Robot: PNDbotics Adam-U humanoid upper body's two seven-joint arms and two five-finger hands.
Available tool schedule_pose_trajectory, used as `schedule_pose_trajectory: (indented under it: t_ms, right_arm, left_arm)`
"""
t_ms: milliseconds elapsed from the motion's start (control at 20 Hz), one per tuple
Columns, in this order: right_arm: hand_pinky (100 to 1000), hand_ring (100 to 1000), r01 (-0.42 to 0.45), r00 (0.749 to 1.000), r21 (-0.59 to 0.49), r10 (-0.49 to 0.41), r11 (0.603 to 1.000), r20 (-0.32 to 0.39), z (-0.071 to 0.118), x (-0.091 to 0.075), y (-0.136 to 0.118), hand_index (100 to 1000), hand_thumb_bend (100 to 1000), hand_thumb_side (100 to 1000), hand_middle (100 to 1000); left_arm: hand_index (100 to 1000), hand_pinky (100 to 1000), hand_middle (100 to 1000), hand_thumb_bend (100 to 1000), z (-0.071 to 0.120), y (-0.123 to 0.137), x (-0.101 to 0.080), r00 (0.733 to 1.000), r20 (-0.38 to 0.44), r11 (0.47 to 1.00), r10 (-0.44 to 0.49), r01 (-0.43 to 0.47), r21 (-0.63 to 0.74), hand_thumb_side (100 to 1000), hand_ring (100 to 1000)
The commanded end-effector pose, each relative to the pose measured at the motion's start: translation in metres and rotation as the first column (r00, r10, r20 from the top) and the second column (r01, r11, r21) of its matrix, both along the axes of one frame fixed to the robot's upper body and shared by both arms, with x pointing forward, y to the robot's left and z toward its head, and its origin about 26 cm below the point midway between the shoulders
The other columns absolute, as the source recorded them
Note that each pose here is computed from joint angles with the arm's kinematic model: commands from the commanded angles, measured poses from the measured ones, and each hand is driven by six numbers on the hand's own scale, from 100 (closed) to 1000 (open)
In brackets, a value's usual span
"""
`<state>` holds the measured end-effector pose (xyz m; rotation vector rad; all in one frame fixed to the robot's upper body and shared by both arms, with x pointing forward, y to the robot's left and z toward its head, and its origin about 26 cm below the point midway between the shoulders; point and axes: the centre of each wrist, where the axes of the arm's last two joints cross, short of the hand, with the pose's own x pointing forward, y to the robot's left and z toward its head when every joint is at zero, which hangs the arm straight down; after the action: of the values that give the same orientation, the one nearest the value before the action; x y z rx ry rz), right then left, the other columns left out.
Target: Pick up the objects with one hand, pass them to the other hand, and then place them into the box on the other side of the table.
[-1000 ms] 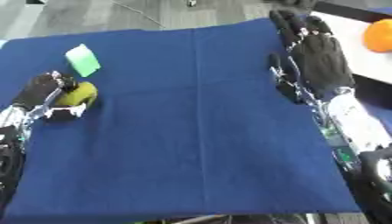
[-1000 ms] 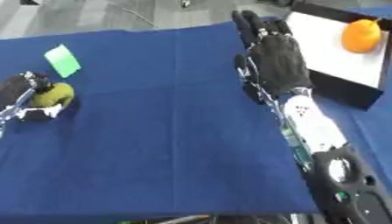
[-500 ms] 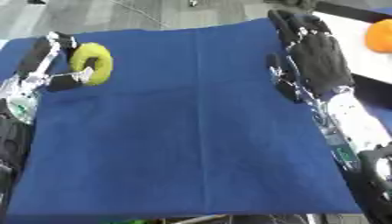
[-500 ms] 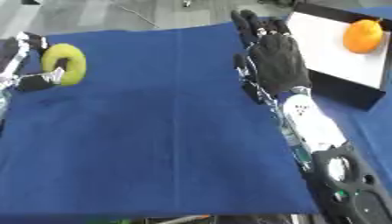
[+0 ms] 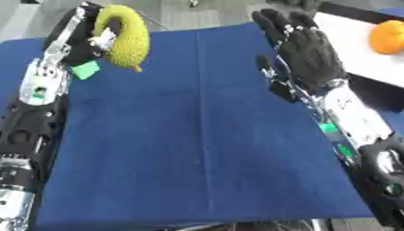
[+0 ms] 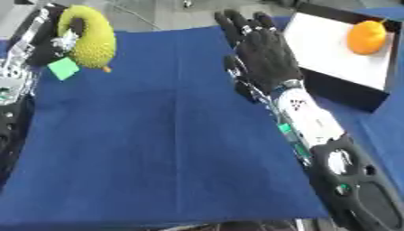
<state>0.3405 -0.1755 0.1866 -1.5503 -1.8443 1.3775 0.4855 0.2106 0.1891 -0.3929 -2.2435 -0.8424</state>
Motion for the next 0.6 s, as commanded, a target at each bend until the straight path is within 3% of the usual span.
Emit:
schedule_pose_trajectory:
  t_ms: [50, 250, 450, 600]
  right_arm:
    - [874, 628, -0.013, 1.000, -0.018, 0.013, 1.000, 0.018, 0.010, 0.000, 0.000, 1000, 100, 134, 907]
    - [876, 605, -0.035, 0.999, -0.042, 0.036, 0.999, 0.028, 0.013, 0.000, 0.006, 1000, 132, 162, 915]
    - [883, 560, -0.042, 0.997, -0.082, 0.046, 0.996, 0.055, 0.018, -0.001, 0.012, 1000, 284, 222, 930]
    - [895, 544, -0.043, 0.995, -0.118, 0.054, 0.992, 0.088, 0.023, -0.003, 0.016, 1000, 405, 313, 965]
  left_arm:
    - [349, 199, 178, 100, 0.029, -0.018, -0.004, 0.955, 0.172, 0.970, -0.241, 0.230, 0.078, 585, 129]
    - [348, 200, 178, 100, 0.040, -0.041, -0.009, 0.939, 0.131, 0.948, -0.317, 0.316, 0.028, 596, 130]
    - [348, 200, 175, 100, 0.041, -0.056, -0.010, 0.932, 0.120, 0.940, -0.342, 0.337, 0.057, 546, 126]
    - [348, 200, 173, 100, 0.028, -0.067, -0.006, 0.934, 0.106, 0.937, -0.341, 0.329, 0.115, 503, 123]
